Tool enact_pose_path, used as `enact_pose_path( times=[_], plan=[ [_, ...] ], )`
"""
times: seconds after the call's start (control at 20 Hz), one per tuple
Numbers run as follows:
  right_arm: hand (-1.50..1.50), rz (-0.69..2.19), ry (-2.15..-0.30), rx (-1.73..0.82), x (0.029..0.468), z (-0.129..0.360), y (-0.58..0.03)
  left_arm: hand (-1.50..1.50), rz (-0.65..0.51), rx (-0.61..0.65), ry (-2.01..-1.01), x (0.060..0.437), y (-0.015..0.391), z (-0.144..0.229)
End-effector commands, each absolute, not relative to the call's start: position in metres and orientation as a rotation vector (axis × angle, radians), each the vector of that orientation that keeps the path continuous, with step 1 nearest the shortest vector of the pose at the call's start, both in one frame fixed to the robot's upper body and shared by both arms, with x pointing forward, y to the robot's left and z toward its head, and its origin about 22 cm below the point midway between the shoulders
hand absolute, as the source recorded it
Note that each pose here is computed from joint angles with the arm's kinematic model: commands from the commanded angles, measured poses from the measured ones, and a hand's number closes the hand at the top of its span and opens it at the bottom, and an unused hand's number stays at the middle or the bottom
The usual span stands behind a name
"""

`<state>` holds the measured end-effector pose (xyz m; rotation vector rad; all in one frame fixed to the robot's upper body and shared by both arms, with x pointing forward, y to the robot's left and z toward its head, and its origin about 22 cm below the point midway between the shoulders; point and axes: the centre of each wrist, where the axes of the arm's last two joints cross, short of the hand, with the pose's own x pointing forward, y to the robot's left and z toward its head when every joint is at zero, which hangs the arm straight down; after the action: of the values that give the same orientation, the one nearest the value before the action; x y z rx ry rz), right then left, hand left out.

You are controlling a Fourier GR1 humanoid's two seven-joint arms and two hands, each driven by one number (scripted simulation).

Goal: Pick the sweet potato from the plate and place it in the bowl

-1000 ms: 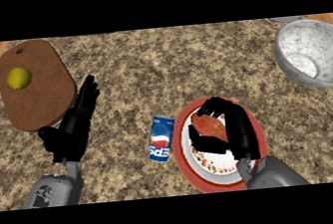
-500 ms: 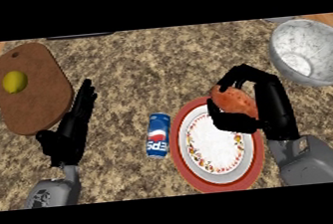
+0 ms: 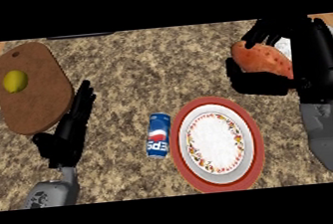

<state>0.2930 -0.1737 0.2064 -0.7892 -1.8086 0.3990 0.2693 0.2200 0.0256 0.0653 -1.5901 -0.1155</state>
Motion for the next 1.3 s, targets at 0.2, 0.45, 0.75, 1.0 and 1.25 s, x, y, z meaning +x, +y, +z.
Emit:
enact_pose_path(
  times=[0.2, 0.45, 0.75, 1.0, 1.25],
  plan=[
    [1.5, 0.322, -1.743, -0.922, 0.325, 0.238, -0.2, 0.0, -0.101, 0.049, -1.588, 0.284, 0.215, 0.036],
    [1.5, 0.291, -1.667, -0.937, 0.356, 0.26, -0.241, 0.0, -0.118, 0.081, -1.6, 0.271, 0.231, 0.037],
    [1.5, 0.476, -1.478, -1.213, 0.383, 0.217, -0.273, 0.0, -0.118, 0.073, -1.601, 0.283, 0.214, 0.028],
    [1.5, 0.443, -1.419, -1.287, 0.411, 0.2, -0.298, 0.0, -0.139, 0.055, -1.611, 0.275, 0.239, 0.035],
    [1.5, 0.399, -1.39, -1.287, 0.41, 0.179, -0.364, 0.0, -0.11, 0.047, -1.589, 0.282, 0.205, 0.045]
  ],
)
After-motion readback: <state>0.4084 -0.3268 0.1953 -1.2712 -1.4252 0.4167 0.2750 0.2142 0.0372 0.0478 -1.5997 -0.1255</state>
